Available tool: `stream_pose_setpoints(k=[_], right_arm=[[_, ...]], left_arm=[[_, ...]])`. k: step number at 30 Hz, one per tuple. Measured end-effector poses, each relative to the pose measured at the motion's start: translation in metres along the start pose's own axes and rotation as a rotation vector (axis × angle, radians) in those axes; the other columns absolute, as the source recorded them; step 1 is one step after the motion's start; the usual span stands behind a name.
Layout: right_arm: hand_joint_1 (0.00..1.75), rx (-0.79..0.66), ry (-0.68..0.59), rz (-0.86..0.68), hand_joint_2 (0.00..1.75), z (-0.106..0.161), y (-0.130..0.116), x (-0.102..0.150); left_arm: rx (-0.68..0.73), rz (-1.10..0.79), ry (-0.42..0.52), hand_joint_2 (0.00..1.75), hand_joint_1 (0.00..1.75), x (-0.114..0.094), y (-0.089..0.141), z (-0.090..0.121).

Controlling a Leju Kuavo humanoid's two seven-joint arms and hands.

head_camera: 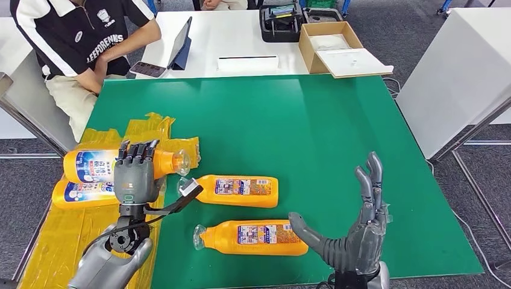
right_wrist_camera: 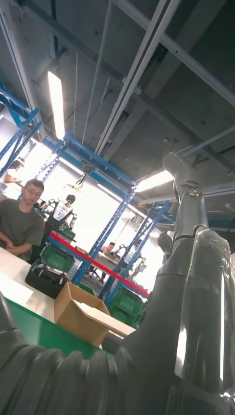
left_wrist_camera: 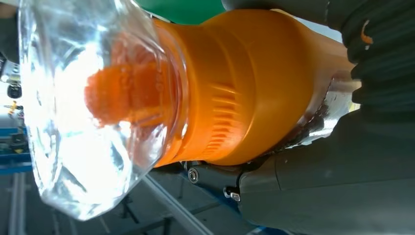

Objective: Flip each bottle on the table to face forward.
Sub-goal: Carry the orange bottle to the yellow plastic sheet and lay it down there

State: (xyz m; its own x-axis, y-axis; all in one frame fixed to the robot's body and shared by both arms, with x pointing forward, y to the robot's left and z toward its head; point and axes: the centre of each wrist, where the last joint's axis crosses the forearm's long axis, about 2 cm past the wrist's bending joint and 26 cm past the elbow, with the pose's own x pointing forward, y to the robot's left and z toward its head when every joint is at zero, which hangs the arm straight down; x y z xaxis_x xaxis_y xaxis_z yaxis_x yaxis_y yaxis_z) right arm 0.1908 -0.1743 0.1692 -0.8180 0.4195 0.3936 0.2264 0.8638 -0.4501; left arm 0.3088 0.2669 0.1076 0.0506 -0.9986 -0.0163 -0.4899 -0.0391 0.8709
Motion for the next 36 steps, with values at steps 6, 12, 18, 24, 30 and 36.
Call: stream_pose_setpoints(k=[6,12,18,24,30,36], right_arm=[[0.0,0.001,-0.001,0.0,1.75,-0.001,0.001,0.0],[0.0,0.003,-0.002,0.001,1.75,-0.001,0.001,0.0],[0.0,0.026,-0.011,-0.009,1.75,-0.006,0.003,-0.003],[0.0,0.029,-0.007,-0.002,1.75,-0.007,0.005,-0.01],[0.0,0.042,0.007,0.015,1.75,-0.01,0.006,-0.015],[0.0,0.086,0.021,0.075,1.75,-0.012,0.005,-0.019]], left_arm=[[-0.024,-0.023,-0.02,1.75,1.75,-0.002,-0.007,-0.003],[-0.032,-0.028,-0.025,1.75,1.75,-0.002,-0.008,-0.004],[-0.063,-0.047,-0.1,1.75,0.71,-0.003,-0.016,-0.015],[-0.061,-0.025,-0.086,1.75,0.0,-0.007,-0.018,-0.027],[-0.06,0.039,-0.068,1.75,0.0,-0.008,-0.018,-0.036],[-0.073,0.134,-0.04,1.75,0.0,-0.002,-0.017,-0.041]])
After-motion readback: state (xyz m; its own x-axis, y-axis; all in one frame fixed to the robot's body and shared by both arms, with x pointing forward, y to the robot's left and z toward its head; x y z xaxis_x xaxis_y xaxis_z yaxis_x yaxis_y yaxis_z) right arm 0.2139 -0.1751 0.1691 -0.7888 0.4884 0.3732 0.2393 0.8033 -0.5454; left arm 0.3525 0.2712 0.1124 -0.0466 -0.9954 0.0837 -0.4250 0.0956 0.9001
